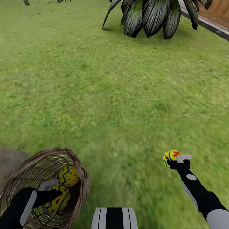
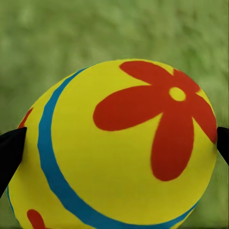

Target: Take the three Easter eggs out of the wicker basket on the lawn in the garden, then place them on the lawn next to a single tree (choose any tree) so that all three eggs are next to the same tree and none are left in the basket.

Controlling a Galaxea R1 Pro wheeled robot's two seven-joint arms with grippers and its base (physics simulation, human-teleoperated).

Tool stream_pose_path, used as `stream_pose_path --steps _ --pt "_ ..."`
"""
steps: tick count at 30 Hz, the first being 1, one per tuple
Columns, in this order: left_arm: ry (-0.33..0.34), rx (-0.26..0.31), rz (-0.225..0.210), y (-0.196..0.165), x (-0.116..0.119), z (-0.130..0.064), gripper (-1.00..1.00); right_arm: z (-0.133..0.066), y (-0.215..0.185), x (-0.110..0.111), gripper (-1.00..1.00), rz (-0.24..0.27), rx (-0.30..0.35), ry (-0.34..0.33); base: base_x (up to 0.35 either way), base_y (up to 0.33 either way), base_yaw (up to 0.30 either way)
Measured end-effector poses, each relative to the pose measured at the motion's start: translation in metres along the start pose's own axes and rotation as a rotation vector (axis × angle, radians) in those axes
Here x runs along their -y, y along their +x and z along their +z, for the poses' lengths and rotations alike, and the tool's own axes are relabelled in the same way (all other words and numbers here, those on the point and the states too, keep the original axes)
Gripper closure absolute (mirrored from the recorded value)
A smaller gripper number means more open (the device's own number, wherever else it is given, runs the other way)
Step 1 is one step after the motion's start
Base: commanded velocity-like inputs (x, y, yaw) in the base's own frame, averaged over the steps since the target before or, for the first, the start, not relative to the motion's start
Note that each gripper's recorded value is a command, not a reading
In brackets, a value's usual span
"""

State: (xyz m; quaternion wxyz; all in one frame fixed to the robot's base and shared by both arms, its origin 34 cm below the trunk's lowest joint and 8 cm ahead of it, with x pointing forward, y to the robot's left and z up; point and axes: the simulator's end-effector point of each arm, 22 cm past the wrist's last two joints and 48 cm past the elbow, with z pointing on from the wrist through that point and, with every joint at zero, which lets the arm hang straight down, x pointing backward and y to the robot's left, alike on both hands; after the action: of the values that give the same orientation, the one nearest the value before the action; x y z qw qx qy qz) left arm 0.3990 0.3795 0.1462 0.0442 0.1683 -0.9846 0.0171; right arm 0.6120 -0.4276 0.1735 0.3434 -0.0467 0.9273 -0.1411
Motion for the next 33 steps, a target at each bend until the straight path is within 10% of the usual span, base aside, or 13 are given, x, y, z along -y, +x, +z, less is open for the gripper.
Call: stream_pose_path --steps 3,4,33 --pt "-0.013 0.008 0.017 -0.003 0.002 0.001 -1.0 0.002 0.007 -0.002 1.0 -0.003 -0.012 -0.003 0.0 0.0 0.0" --pt "-0.014 0.008 0.018 -0.003 0.002 0.001 1.0 0.002 0.007 -0.002 1.0 -0.003 -0.012 -0.003 0.0 0.0 0.0" --pt "-0.031 0.016 0.041 -0.004 0.005 0.0 1.0 0.002 0.024 0.003 1.0 -0.01 -0.044 0.002 0.0 0.0 0.0"
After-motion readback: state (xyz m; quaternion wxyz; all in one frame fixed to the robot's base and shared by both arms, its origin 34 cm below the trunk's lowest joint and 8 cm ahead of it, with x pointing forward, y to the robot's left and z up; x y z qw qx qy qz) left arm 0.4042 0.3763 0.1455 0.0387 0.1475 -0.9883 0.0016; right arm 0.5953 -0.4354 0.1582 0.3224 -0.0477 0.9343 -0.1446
